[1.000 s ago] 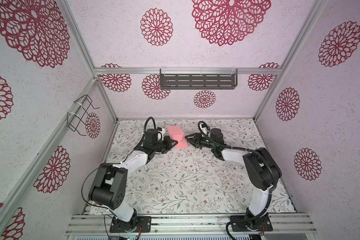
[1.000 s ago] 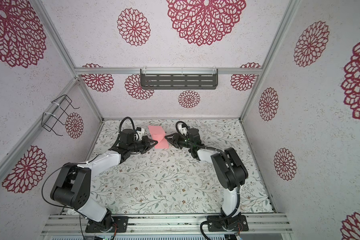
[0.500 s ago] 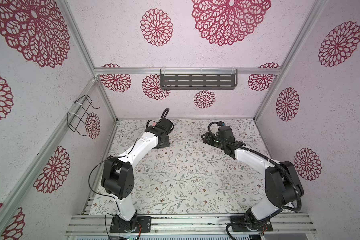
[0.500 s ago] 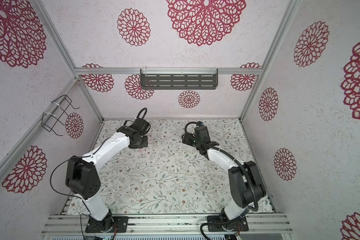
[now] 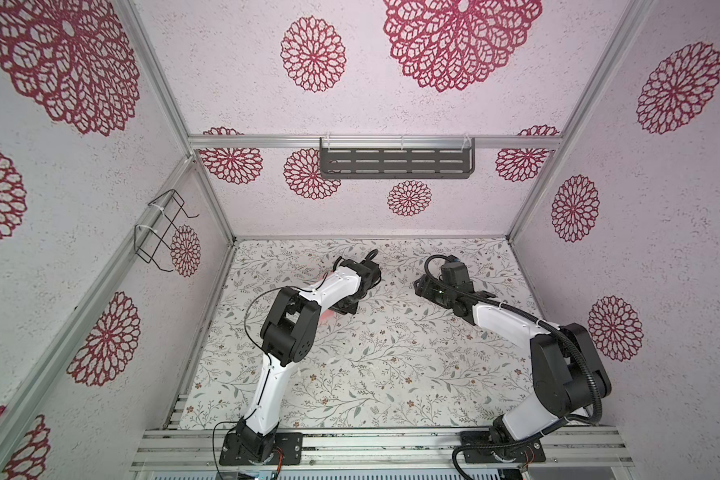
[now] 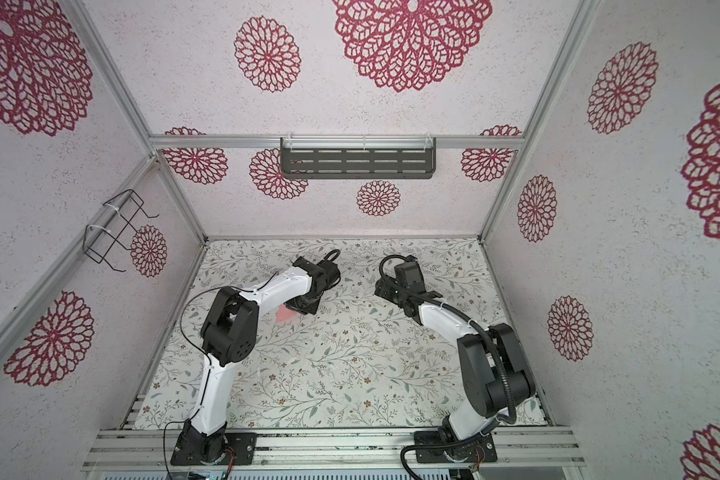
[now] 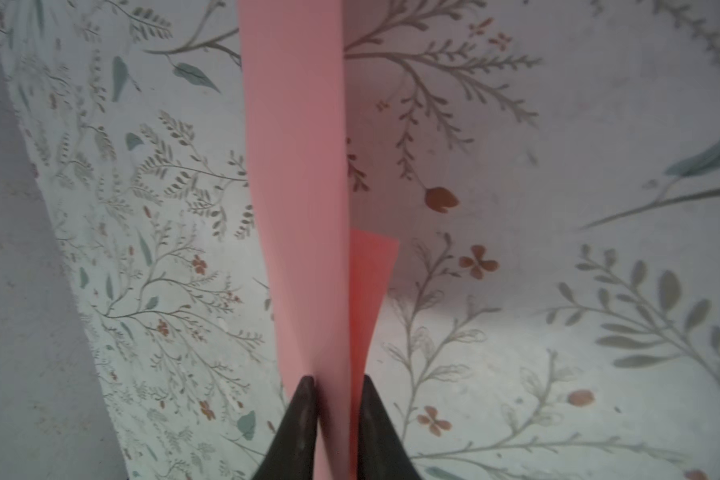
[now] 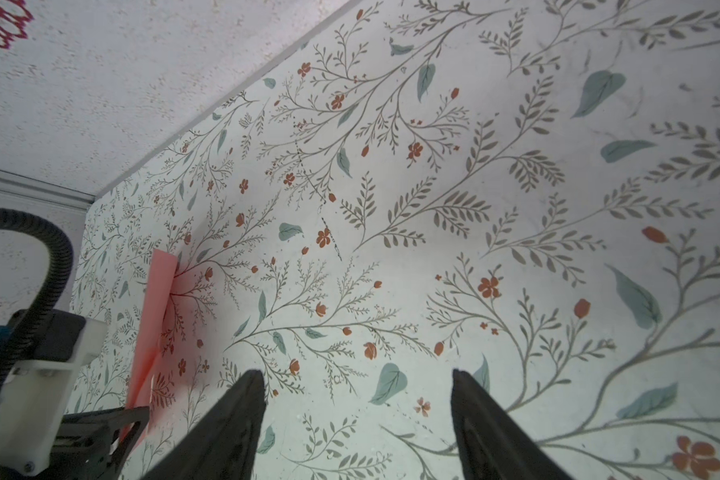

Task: Fold a paper plane with a square sheet of paper (pick it up from the middle)

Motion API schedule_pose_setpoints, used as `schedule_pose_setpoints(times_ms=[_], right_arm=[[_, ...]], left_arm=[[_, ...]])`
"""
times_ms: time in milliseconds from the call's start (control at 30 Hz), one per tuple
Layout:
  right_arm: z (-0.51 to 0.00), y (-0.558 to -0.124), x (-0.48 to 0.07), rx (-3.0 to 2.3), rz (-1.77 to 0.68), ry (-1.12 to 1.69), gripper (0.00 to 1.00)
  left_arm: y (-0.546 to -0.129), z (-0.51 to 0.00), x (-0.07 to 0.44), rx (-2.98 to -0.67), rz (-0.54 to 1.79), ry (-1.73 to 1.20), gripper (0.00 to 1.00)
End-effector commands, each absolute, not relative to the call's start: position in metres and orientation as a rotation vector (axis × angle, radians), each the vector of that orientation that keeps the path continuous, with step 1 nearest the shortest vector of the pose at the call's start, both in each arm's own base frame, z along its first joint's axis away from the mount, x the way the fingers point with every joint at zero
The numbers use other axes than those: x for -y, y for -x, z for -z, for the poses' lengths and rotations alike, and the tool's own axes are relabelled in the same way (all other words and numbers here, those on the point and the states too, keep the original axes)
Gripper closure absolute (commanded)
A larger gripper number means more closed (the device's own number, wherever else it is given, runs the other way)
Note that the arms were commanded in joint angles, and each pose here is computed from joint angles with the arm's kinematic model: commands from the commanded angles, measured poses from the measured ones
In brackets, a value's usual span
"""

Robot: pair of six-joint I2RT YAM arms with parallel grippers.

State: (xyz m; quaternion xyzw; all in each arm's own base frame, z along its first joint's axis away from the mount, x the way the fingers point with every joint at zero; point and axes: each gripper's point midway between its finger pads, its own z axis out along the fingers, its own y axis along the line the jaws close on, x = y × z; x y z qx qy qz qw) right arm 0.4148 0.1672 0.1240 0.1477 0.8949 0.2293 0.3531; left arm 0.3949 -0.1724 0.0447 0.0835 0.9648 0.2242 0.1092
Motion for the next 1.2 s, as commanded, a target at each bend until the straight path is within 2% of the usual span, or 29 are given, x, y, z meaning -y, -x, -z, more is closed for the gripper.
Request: schedule_pose_setpoints(times_ms=[0, 100, 267, 433, 600, 767, 900, 1167], right_arm=[[-0.15, -0.419, -0.162, -2.23, -0.633, -0.437, 0.26], [-0.147, -0.419, -0.168, -2.237, -0.669, -0.422, 0.27], [-0.141, -0.422, -0.194, -2.269, -0.785, -0.326, 0.28], [-0.14, -0.416, -0.261, -2.33, -0.913, -0.104, 0.33], [-0.134, -0.397, -0.358, -2.377, -1.077, 0.148, 0.44], [-0.123, -0.386, -0.424, -2.407, -1.158, 0.292, 0.51], [-0.104, -0.384, -0.454, -2.457, -1.185, 0.358, 0.53], [-0.066, -0.384, -0.473, -2.56, -1.184, 0.4, 0.54]], left_arm=[[-0.398, -0.046, 0.202, -2.871, -0.411, -0.215, 0.68], [-0.398, -0.049, 0.217, -2.893, -0.199, -0.183, 0.58], [-0.402, -0.078, 0.222, -2.861, 0.17, -0.059, 0.48], [-0.413, -0.122, 0.186, -2.693, 0.461, 0.202, 0.33], [-0.412, -0.126, 0.106, -2.546, 0.461, 0.558, 0.19], [-0.397, -0.123, 0.046, -2.454, 0.36, 0.753, 0.08], [-0.388, -0.122, 0.027, -2.438, 0.3, 0.807, 0.01], [-0.388, -0.119, 0.027, -2.429, 0.314, 0.822, 0.02]])
